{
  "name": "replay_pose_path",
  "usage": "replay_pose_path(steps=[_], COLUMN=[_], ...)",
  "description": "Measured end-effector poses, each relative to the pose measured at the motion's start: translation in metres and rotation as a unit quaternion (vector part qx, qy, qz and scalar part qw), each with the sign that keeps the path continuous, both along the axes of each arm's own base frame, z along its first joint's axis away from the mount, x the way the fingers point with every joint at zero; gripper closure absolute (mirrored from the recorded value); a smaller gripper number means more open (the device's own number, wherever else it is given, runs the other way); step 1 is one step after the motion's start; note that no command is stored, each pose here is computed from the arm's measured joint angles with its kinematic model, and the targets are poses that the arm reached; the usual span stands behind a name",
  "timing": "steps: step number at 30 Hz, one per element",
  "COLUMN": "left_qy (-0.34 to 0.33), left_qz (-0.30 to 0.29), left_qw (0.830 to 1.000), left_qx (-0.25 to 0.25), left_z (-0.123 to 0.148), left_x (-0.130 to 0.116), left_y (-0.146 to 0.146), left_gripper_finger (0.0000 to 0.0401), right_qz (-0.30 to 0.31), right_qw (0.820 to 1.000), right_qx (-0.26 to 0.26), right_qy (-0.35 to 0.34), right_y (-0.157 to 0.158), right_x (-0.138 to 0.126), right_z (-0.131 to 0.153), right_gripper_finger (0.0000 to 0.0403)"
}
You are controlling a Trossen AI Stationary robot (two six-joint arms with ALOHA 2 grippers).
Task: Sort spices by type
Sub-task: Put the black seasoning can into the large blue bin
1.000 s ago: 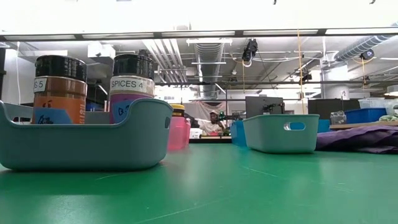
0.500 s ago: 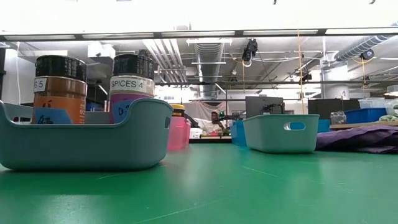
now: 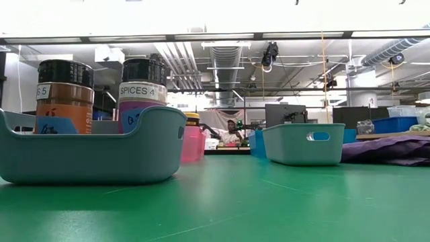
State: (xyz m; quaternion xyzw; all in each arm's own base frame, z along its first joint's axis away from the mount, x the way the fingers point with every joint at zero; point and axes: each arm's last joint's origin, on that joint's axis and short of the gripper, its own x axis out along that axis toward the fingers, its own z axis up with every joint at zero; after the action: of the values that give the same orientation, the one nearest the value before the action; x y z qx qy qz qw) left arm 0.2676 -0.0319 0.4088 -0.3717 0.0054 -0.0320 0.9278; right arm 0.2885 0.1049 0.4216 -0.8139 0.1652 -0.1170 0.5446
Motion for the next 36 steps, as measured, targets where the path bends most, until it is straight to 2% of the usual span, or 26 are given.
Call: replay_pose_path(steps=[5, 13, 21, 23, 25, 29, 33, 36], left_qy=[-0.064, -0.064, -0.103, -0.102, -0.102, -0.096, -0.097, -0.101], left_qz=[-0.05, -0.049, -0.038, -0.036, -0.033, -0.031, -0.026, -0.007], left_qw=[0.997, 0.997, 0.994, 0.994, 0.993, 0.995, 0.995, 0.994], left_qx=[-0.008, -0.011, 0.027, 0.035, 0.042, 0.022, 0.027, 0.047], left_z=[0.004, -0.005, -0.005, -0.005, -0.005, -0.006, -0.006, -0.006], left_x=[0.015, 0.032, 0.039, 0.04, 0.04, 0.04, 0.04, 0.04], left_y=[-0.001, 0.002, 0.005, 0.005, 0.006, 0.006, 0.006, 0.008], left_gripper_finger=[0.0117, 0.0117, 0.0122, 0.0139, 0.0172, 0.0251, 0.0251, 0.0263], right_qz=[0.014, 0.011, 0.012, 0.012, 0.012, 0.011, 0.009, 0.004], right_qw=[1.0, 1.0, 1.0, 1.0, 1.0, 1.0, 1.0, 1.0], right_qx=[-0.019, -0.019, -0.005, 0.006, 0.011, -0.019, -0.021, 0.001], right_qy=[-0.011, -0.008, -0.013, -0.018, -0.02, -0.002, -0.001, -0.014], right_y=[0.003, 0.003, 0.004, 0.004, 0.004, 0.004, 0.004, 0.004], right_x=[0.003, 0.004, 0.005, 0.006, 0.006, 0.007, 0.007, 0.007], right_z=[0.002, 0.001, 0.0, 0.0, -0.001, -0.003, -0.003, -0.002], right_gripper_finger=[0.0294, 0.0294, 0.0294, 0.0294, 0.0294, 0.0294, 0.0286, 0.0239])
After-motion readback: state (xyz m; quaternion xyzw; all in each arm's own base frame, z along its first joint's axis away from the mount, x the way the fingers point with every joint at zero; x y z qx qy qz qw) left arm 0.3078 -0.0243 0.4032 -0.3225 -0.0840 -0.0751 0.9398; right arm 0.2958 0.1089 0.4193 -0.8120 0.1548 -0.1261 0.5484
